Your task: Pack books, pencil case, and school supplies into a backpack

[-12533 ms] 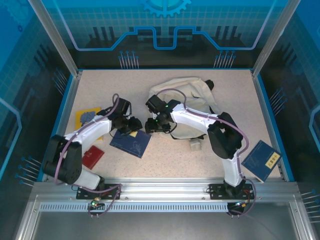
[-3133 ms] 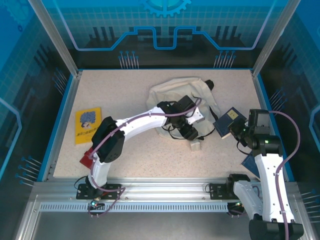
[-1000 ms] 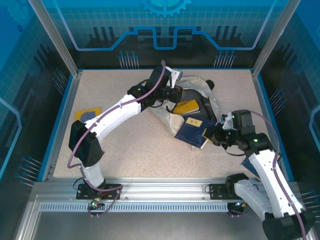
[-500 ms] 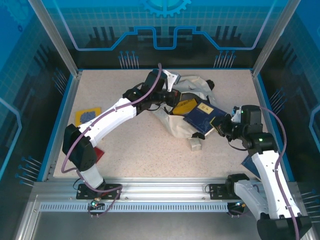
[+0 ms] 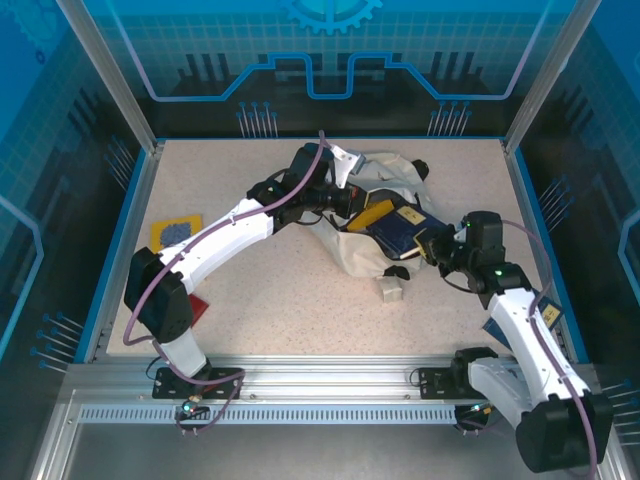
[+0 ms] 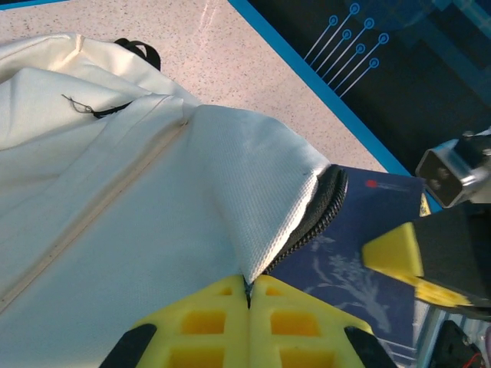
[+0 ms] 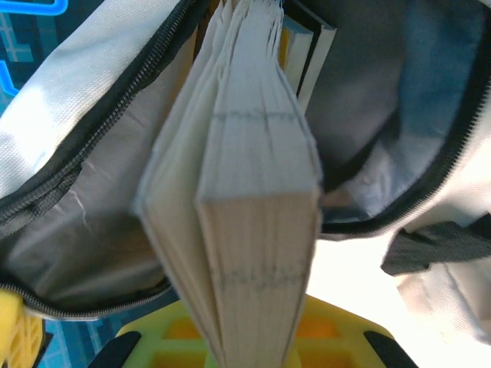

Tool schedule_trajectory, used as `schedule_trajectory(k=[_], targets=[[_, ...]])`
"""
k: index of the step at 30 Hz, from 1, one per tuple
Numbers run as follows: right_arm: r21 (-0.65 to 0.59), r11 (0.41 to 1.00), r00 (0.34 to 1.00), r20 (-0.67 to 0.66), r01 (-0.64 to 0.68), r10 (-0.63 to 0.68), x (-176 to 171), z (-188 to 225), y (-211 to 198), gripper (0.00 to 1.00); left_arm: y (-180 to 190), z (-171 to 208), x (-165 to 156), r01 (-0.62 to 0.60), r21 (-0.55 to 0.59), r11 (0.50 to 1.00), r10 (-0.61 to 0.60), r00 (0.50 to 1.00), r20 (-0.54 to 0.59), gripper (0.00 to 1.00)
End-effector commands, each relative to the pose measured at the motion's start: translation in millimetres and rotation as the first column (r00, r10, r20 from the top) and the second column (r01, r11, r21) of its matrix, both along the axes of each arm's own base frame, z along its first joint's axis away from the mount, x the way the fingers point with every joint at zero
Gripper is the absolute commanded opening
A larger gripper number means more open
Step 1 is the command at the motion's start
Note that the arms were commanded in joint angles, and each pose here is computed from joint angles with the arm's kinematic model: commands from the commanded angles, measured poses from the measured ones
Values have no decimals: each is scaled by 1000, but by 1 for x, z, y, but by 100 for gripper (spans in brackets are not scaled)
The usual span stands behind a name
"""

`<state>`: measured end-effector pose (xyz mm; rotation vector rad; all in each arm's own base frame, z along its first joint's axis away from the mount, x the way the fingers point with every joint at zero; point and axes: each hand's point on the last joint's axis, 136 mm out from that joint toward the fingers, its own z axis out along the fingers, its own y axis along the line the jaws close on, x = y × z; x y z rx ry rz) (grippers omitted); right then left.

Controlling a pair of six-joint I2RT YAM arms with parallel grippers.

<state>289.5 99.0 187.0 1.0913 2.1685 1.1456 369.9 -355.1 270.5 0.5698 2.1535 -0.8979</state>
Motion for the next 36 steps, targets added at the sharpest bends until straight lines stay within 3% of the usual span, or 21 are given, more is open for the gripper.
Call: schedule_trajectory(k=[1,6,15,24,30,32,36], targets=[[66,998,990,140,7,-16,30,29,16,0,-6,41,-5,34,-110,993,-27,997,69,0],[79,997,989,145,25,-36,50,16,27,0,-6,42,-4,28,-115,993,-20,997,69,0],[33,997,998,-7,64,-64,73,-42,44,2,-4,43,0,2,-112,994,6,998,70,0],[43,999,1000,-27,11,-10,131,-70,80,7,-1,40,2,-22,-91,996,27,998,58,0],[75,996,997,-57,-48,52,167,-88,107,24,2,31,2,-41,-68,997,43,999,33,0],[105,992,989,-123,-68,81,161,-94,114,36,4,28,5,-56,-57,997,57,998,27,0],[41,995,978,-185,-86,92,134,-90,107,66,8,21,12,-87,-27,996,87,996,15,0]])
